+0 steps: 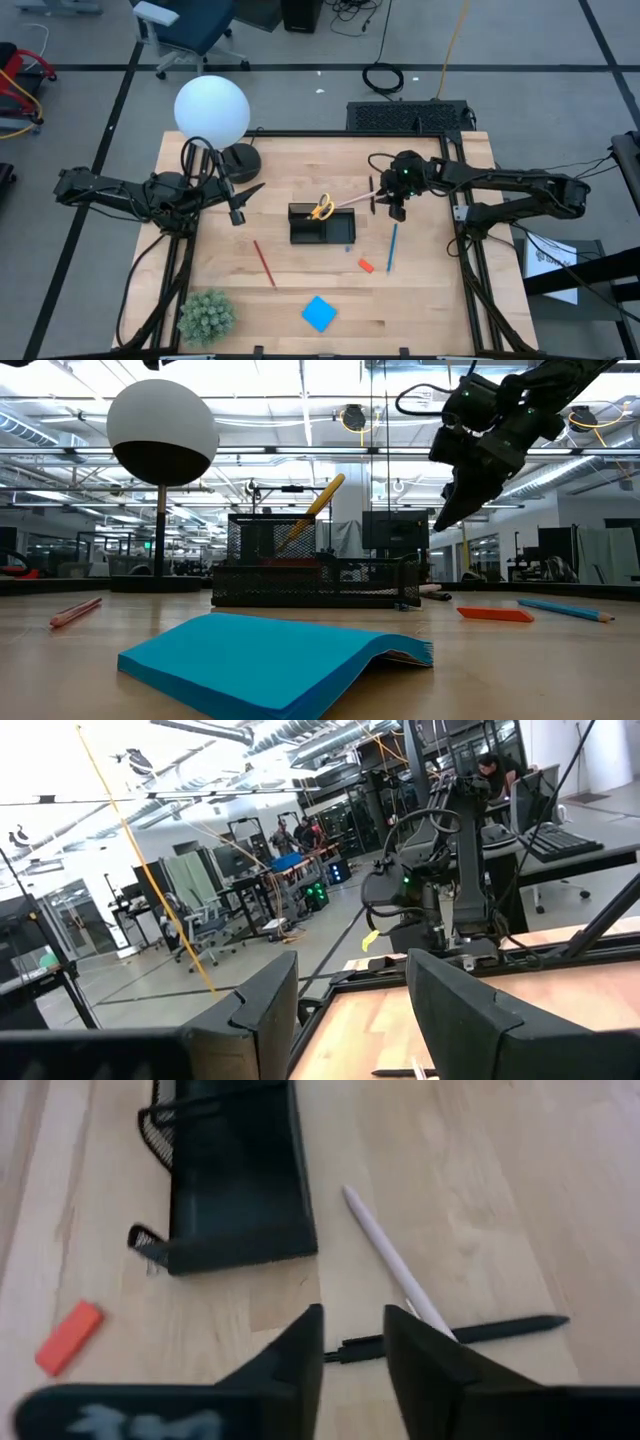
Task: Pick and place office supplies into organizer
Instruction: Put the light pink pen into the desk organizer
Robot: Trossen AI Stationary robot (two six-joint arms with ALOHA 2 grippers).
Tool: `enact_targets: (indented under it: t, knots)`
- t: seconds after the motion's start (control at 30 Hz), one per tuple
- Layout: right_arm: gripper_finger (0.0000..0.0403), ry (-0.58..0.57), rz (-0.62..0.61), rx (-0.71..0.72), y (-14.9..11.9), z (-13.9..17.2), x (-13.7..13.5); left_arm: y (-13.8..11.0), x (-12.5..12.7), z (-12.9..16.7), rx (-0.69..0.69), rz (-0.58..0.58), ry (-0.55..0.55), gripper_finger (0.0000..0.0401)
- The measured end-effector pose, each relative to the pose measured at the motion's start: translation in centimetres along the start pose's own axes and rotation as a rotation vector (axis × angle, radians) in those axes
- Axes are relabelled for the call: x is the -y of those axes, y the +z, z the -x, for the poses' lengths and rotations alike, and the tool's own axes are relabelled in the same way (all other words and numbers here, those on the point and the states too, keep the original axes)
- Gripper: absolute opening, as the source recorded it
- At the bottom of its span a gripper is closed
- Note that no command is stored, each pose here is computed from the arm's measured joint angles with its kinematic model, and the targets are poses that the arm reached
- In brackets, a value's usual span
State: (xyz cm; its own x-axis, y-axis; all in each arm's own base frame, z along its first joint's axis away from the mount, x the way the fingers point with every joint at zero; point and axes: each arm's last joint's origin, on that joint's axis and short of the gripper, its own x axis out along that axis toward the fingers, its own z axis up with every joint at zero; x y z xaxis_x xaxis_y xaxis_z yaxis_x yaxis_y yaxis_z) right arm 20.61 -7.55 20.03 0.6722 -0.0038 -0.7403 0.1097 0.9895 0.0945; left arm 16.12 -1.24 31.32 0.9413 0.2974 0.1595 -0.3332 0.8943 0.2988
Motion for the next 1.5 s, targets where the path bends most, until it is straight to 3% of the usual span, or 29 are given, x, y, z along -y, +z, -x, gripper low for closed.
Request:
enact_targets:
  t: [0.2, 0.37, 0.77, 1.03, 1.5]
  knots:
    - [0.0171, -0.065, 0.123, -0.079, -0.4, -1.4, -0.1, 0.0, 0.0, 0.0, -0.002, 0.04, -0.001, 0.0186]
    - [0.0193, -0.079, 0.18, -0.15, -0.9, -2.9, 0.3, -0.2, 0.1, 0.0, -0.023, 0.035, -0.009, 0.0186]
    - [0.0189, -0.095, 0.243, -0.166, 1.0, -5.2, 1.1, -0.4, 0.2, 0.0, -0.038, 0.027, -0.015, 0.0186]
    - [0.0183, -0.066, 0.275, -0.27, 2.8, -6.5, 2.2, -0.4, 0.1, 0.0, -0.036, 0.022, -0.014, 0.0186]
    - [0.018, -0.058, 0.282, -0.325, 2.6, -6.4, 3.4, -0.3, 0.1, 0.0, -0.033, 0.013, -0.014, 0.0186]
